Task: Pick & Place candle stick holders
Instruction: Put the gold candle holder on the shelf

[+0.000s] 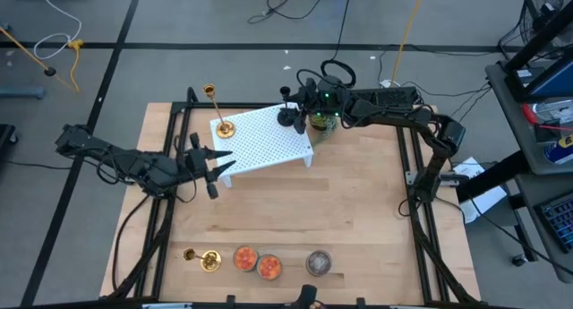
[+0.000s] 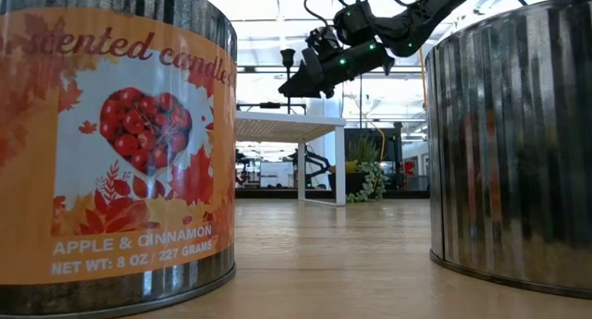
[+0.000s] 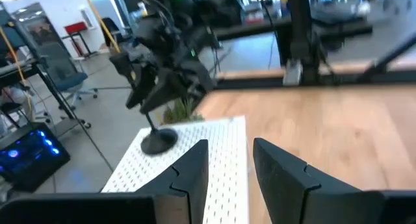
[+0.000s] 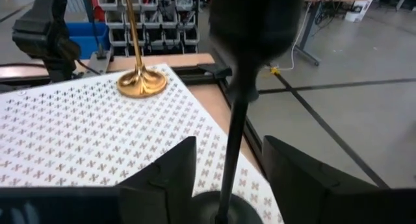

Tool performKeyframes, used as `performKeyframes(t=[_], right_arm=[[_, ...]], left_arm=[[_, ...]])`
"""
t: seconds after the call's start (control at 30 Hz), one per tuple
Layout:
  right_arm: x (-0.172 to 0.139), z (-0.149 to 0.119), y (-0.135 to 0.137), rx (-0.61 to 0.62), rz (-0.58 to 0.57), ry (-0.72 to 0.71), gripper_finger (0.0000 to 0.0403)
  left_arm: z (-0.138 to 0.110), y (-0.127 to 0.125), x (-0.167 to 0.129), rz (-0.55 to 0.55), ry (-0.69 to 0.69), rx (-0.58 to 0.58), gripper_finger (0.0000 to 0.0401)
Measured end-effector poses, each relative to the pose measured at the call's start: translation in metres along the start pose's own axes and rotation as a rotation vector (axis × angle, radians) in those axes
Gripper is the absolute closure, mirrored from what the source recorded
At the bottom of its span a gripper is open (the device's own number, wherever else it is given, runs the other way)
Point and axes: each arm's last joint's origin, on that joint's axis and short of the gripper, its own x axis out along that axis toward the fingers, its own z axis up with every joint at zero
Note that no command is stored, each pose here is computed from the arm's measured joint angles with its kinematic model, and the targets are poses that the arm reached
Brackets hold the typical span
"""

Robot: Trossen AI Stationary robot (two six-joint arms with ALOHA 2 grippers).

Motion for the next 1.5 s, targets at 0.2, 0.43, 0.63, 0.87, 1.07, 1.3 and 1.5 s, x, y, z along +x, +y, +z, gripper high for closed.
performKeyframes(t=[0.2, 0.43, 0.63, 0.87, 1.07, 1.3, 1.5], right_arm=[[-0.01, 0.007, 0.002, -0.01, 0.004, 0.025, 0.0202], [-0.024, 0.02, 0.005, -0.012, 0.006, 0.016, 0.0188], [-0.038, 0.026, 0.014, -0.037, 0.031, 0.073, 0.0188], [-0.057, 0.026, 0.027, -0.05, 0.052, 0.079, 0.0188], [-0.074, 0.019, 0.043, -0.059, 0.087, 0.077, 0.0188], [-0.096, 0.017, 0.069, -0.077, 0.148, 0.047, 0.0188], [-0.112, 0.025, 0.089, -0.091, 0.193, -0.101, 0.0188]], left_arm=[[-0.016, -0.002, -0.001, -0.061, 0.13, 0.075, 0.0272], [-0.025, -0.01, -0.009, -0.279, 0.202, 0.132, 0.0272], [-0.037, -0.012, -0.023, -0.45, 0.338, 0.084, 0.0272], [-0.048, -0.016, -0.037, -0.669, 0.547, -0.039, 0.0272], [-0.05, -0.023, -0.047, -0.84, 0.606, -0.043, 0.0272], [-0.059, -0.031, -0.057, -0.905, 0.665, -0.041, 0.0272], [-0.094, -0.05, -0.06, -0.979, 0.698, -0.123, 0.0272]])
